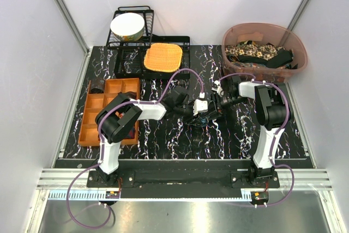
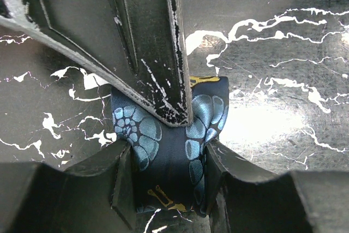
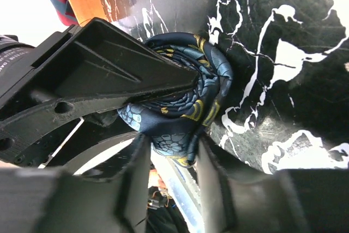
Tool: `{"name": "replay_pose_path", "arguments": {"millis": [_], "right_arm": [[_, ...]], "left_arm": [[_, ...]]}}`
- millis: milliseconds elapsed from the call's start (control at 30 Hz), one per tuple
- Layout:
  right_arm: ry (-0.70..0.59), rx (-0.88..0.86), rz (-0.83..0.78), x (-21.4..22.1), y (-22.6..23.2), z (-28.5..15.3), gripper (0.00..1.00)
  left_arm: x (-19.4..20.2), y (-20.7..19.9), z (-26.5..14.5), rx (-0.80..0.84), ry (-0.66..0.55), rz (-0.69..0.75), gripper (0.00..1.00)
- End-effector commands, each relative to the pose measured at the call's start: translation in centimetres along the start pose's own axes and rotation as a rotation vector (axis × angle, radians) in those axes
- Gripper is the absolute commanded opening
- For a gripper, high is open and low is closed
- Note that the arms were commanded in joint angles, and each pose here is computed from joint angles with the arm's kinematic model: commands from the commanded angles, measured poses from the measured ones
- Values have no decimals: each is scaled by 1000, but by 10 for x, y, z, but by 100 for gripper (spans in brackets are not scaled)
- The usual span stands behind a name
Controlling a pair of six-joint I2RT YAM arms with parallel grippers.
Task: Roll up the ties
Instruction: Pick up the tie at the center of the board.
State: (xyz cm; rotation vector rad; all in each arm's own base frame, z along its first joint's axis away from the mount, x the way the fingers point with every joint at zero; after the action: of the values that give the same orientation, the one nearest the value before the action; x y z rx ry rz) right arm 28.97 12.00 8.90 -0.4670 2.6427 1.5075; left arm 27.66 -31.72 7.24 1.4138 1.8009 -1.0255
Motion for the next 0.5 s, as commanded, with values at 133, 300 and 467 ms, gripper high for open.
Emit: {"name": "replay_pose_path", "arguments": {"millis": [133,300,467], "right_arm": [[23,40,-12,-3,-3,3,0],[24,49,-27,-2,-2,2,0],[2,17,-59,-4,8,-3,0]], "left_arm": [[69,-9,-1,-20,267,-169,14],[59,-9,-7,-26,210,-182,66],[23,-14,-27,-47,69,-77,99]]}}
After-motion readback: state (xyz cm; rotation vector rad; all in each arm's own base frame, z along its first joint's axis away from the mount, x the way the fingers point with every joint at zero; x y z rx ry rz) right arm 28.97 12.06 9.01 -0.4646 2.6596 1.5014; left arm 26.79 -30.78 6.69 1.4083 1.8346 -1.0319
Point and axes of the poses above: each gripper's point midway between its finger pads, its own z axis out along the fingers, its own y axis along the line the jaws close on, x = y × z, the point moved 9 cm from there along -z, back along the fingers, and after that the axes turned 15 degrees about -z, right-handed, at the moved point
